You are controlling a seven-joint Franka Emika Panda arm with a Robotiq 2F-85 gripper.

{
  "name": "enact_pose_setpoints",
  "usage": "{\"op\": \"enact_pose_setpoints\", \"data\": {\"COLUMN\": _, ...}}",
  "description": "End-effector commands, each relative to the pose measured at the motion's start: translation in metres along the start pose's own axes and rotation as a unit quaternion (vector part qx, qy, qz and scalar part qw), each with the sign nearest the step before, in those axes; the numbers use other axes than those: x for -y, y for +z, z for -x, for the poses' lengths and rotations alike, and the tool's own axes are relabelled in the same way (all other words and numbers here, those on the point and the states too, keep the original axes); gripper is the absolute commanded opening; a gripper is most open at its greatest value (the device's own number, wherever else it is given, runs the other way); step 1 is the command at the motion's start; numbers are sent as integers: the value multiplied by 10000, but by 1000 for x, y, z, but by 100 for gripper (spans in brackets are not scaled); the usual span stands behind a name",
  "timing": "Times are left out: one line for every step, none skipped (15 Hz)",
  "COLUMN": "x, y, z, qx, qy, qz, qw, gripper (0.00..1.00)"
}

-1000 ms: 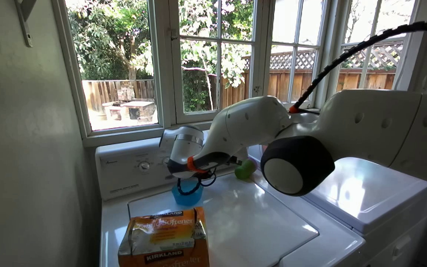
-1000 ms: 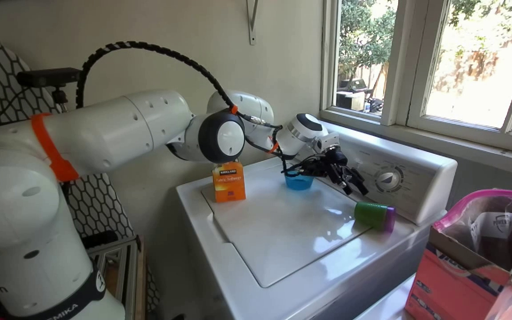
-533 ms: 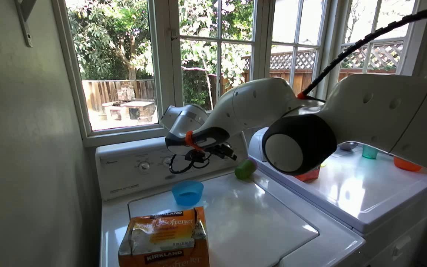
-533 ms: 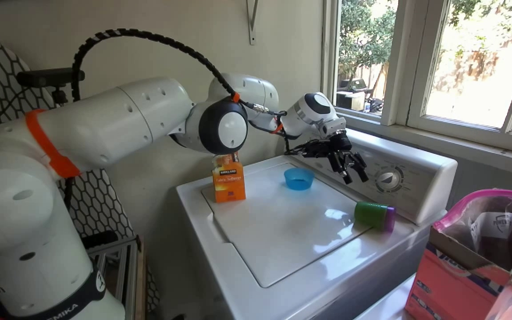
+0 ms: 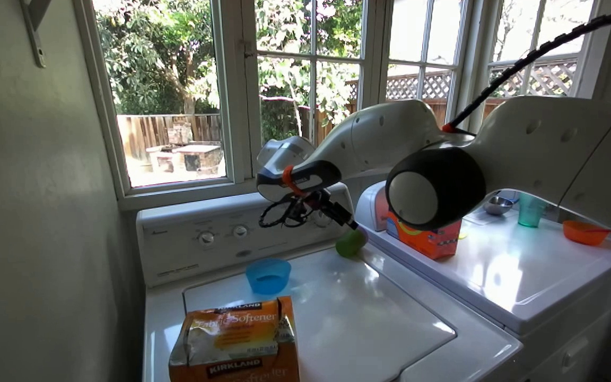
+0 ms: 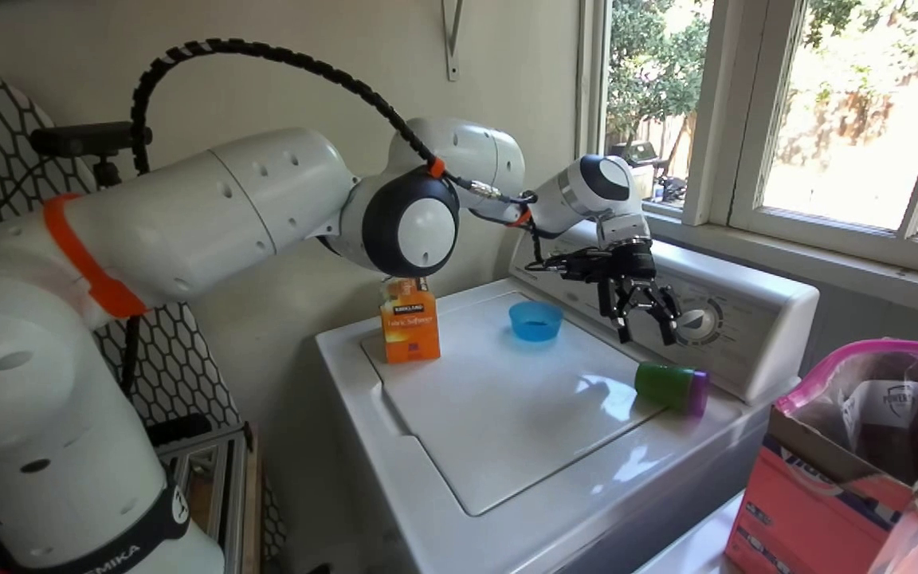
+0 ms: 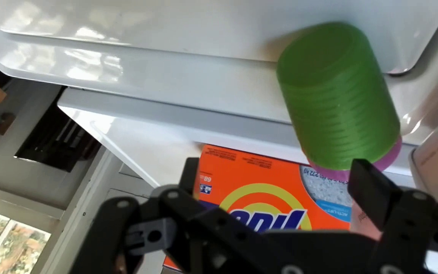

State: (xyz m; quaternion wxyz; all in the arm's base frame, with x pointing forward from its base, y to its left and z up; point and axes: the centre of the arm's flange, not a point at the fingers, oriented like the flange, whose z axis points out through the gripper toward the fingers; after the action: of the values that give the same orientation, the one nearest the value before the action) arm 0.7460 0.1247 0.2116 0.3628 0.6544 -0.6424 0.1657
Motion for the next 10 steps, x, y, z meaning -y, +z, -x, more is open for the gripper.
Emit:
{"op": "enact_pose_setpoints", "data": {"x": 0, "y": 1, "z": -1, "qx": 2, "qy": -1, "qz": 2, "qw": 10000, "gripper": 100}}
{"op": "enact_pose_setpoints", "data": {"x": 0, "y": 0, "z": -1, "qx": 0, "qy": -6, "qz": -2, "qw": 10000, "gripper": 100}}
{"op": "enact_pose_setpoints", "data": {"x": 3, "y": 1, "z": -5, "qx": 165, "qy": 117, "qz": 172, "qw": 9996, "gripper": 100}}
{"op": "enact_pose_setpoints", "data": {"x": 5, "y": 8, "z": -17, "qx": 548, "qy": 317, "qz": 420, "qw": 9971, "gripper": 100}}
{"op": "enact_pose_setpoints", "data": {"x": 4, "y": 14, "z": -23, "qx": 635, "qy": 392, "qz": 499, "qw": 9960, "gripper": 100}}
{"op": "enact_pose_setpoints", "data": {"x": 2, "y": 22, "z": -35, "qx": 758, "qy": 501, "qz": 604, "qw": 9940, "gripper": 100}}
{"op": "enact_pose_setpoints", "data": {"x": 1, "y": 30, "z": -46, "qx": 896, "qy": 593, "qz": 689, "qw": 9918, "gripper": 100}}
{"op": "enact_pose_setpoints", "data": {"x": 0, "y": 40, "z": -58, "qx": 1047, "qy": 707, "qz": 740, "qw": 9892, "gripper": 100}}
{"op": "enact_pose_setpoints", "data": {"x": 0, "y": 47, "z": -70, "qx": 1192, "qy": 829, "qz": 795, "qw": 9862, "gripper": 100}}
{"op": "enact_pose_setpoints", "data": {"x": 1, "y": 55, "z": -83, "qx": 1337, "qy": 969, "qz": 825, "qw": 9828, "gripper": 100}}
